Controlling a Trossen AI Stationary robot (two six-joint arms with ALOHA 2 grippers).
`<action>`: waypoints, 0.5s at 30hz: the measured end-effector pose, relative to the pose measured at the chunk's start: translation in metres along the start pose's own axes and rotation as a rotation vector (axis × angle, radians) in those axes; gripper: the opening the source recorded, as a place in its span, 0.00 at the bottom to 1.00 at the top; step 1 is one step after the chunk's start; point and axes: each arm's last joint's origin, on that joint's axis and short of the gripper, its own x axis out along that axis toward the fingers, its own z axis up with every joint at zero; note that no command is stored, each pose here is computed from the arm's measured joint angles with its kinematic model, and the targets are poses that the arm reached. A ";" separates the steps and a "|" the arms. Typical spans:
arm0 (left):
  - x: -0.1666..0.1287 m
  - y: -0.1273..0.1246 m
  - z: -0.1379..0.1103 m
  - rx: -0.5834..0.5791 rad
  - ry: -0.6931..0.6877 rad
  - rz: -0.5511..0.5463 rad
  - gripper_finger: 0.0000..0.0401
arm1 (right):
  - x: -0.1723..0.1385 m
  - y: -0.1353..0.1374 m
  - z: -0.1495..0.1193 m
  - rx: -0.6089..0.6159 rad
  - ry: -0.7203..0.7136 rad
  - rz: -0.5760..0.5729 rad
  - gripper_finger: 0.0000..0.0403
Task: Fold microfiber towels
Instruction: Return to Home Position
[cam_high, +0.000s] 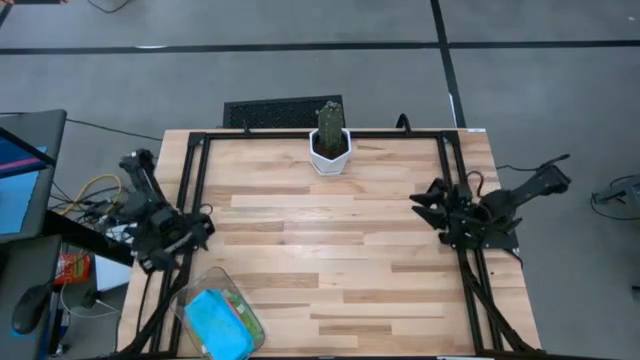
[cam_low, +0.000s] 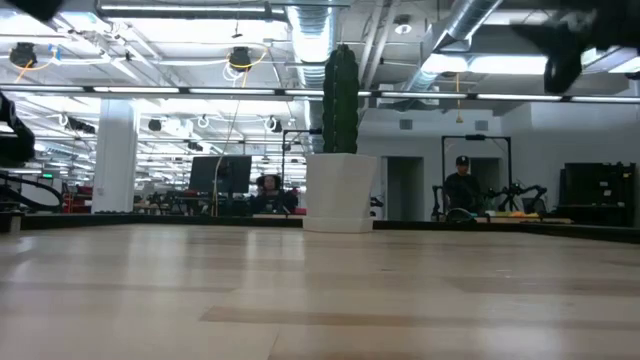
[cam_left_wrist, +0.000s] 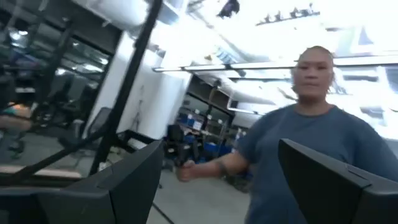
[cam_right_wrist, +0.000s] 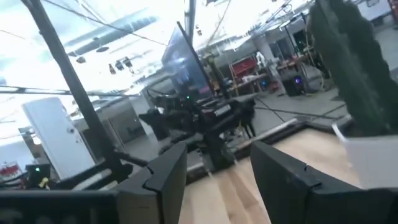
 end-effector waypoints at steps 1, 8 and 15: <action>-0.001 0.002 -0.006 -0.008 -0.004 0.012 0.78 | -0.003 -0.004 -0.010 -0.004 0.007 -0.002 0.50; -0.004 0.009 -0.027 0.013 0.102 0.048 0.78 | -0.010 -0.017 -0.035 0.010 0.028 -0.074 0.50; -0.006 0.011 -0.040 0.088 0.245 0.015 0.78 | -0.010 -0.020 -0.041 -0.002 0.072 -0.126 0.50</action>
